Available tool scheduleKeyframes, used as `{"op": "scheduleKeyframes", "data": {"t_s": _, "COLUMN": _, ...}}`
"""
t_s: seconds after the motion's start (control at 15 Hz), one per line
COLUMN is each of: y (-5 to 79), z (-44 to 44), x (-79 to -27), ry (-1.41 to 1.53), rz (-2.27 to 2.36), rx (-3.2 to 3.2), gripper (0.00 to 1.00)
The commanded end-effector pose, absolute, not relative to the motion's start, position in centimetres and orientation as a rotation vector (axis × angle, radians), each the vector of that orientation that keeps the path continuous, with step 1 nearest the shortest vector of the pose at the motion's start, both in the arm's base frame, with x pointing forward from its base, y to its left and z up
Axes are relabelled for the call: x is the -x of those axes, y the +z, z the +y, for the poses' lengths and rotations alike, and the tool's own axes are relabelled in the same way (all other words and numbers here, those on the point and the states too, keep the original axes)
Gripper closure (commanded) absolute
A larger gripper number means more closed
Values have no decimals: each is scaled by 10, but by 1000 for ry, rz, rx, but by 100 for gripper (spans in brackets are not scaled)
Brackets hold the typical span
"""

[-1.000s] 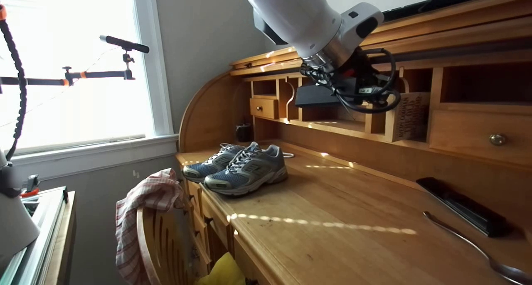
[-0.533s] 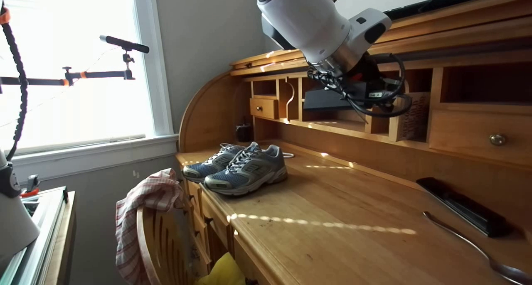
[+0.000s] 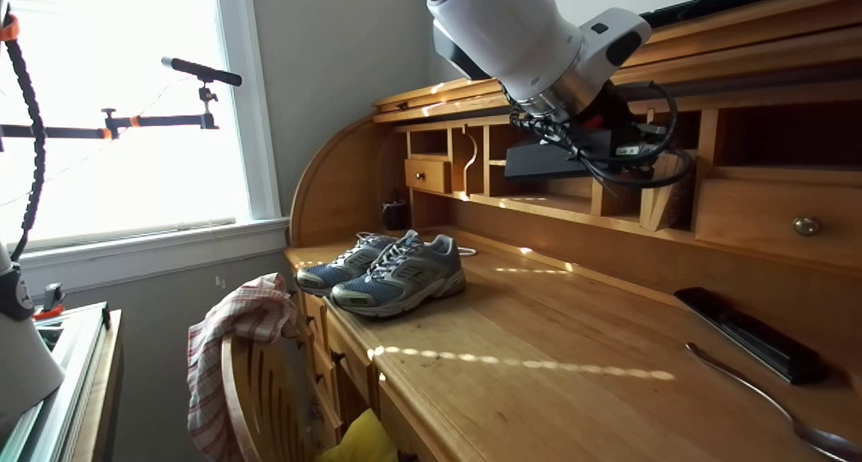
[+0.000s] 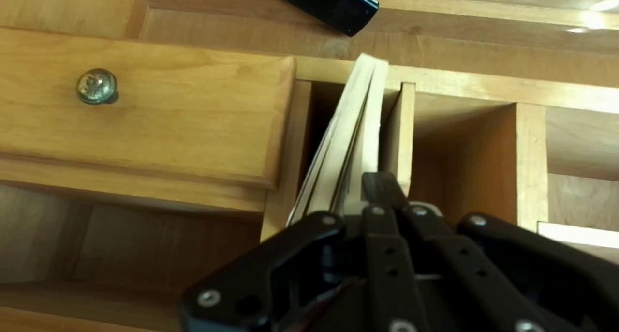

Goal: Move the book to the right side of the shelf.

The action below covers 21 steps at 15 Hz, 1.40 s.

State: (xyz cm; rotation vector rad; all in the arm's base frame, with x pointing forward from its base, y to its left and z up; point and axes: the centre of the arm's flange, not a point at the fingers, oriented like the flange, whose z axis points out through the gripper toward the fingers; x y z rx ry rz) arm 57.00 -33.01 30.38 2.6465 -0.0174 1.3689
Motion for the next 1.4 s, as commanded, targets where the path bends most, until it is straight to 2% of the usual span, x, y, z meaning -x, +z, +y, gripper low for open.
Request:
{"op": "scheduleKeyframes", "data": {"t_s": 0.0, "y": 302, "z": -340, "x": -581, "ry": 1364, "rz": -4, "rx": -2624, "gripper": 100}}
{"op": "scheduleKeyframes", "data": {"t_s": 0.93, "y": 301, "z": -344, "x": -586, "ry": 1362, "rz": -7, "rx": -2617, "gripper": 100}}
{"op": "scheduleKeyframes", "data": {"t_s": 1.33, "y": 314, "z": -320, "x": -565, "ry": 1369, "rz": -13, "rx": -2649, "gripper": 100}}
